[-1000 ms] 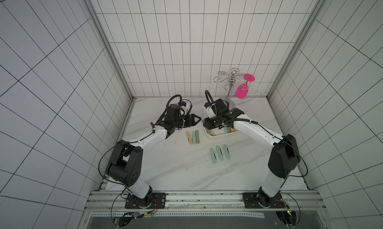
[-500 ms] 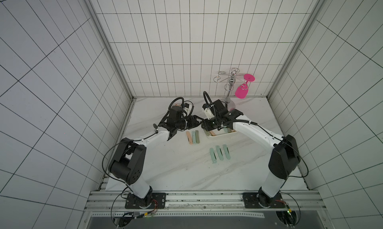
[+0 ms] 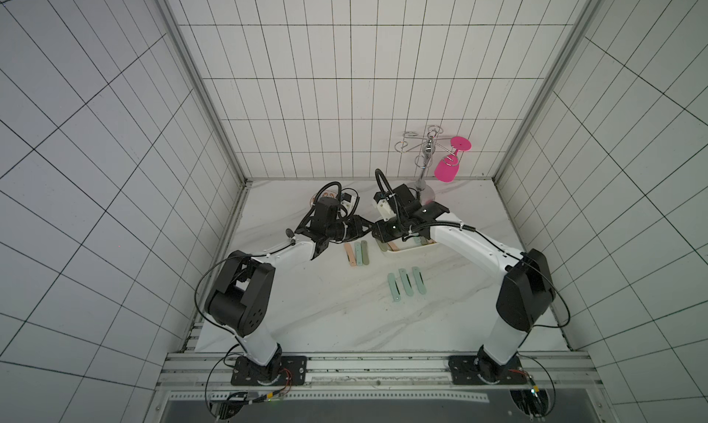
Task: Take the fruit knife out of the storage box
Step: Pick up the fruit knife from the storage box.
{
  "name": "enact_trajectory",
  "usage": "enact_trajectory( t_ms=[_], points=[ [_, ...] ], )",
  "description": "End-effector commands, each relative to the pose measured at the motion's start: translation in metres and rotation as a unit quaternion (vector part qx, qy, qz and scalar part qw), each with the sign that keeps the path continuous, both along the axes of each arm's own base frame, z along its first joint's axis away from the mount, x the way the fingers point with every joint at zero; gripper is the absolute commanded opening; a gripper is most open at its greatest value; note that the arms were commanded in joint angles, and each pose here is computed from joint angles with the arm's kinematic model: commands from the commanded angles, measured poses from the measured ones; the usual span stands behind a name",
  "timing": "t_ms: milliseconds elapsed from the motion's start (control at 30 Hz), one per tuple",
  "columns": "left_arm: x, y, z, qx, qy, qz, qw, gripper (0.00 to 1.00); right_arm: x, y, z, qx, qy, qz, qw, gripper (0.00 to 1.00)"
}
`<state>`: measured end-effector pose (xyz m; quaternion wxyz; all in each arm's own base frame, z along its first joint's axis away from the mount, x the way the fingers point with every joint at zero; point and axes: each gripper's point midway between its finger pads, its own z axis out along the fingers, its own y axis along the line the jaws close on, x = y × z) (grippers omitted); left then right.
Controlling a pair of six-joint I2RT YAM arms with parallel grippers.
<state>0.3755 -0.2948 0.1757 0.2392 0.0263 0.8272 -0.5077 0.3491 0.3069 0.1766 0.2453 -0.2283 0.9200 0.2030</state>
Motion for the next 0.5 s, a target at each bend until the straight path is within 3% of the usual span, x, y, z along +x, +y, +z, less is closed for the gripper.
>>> enact_trajectory(
  t_ms=[0, 133, 300, 467],
  points=[
    [0.001, -0.002, -0.001, -0.005, -0.004, 0.0, 1.0, 0.15, -0.006, 0.006, 0.005, 0.005, 0.001, 0.011, 1.0, 0.12],
    [0.001, -0.002, 0.001, -0.004, -0.009, -0.001, 1.0, 0.08, -0.006, 0.006, 0.006, 0.003, -0.002, 0.011, 1.0, 0.16],
    [0.003, 0.009, -0.001, 0.021, -0.019, 0.002, 1.0, 0.0, -0.005, 0.004, 0.014, 0.001, -0.007, 0.007, 1.0, 0.55],
    [0.013, 0.053, -0.01, 0.095, -0.023, 0.026, 0.995, 0.0, -0.001, -0.01, 0.038, 0.021, -0.016, -0.011, 1.0, 0.76]
  ],
)
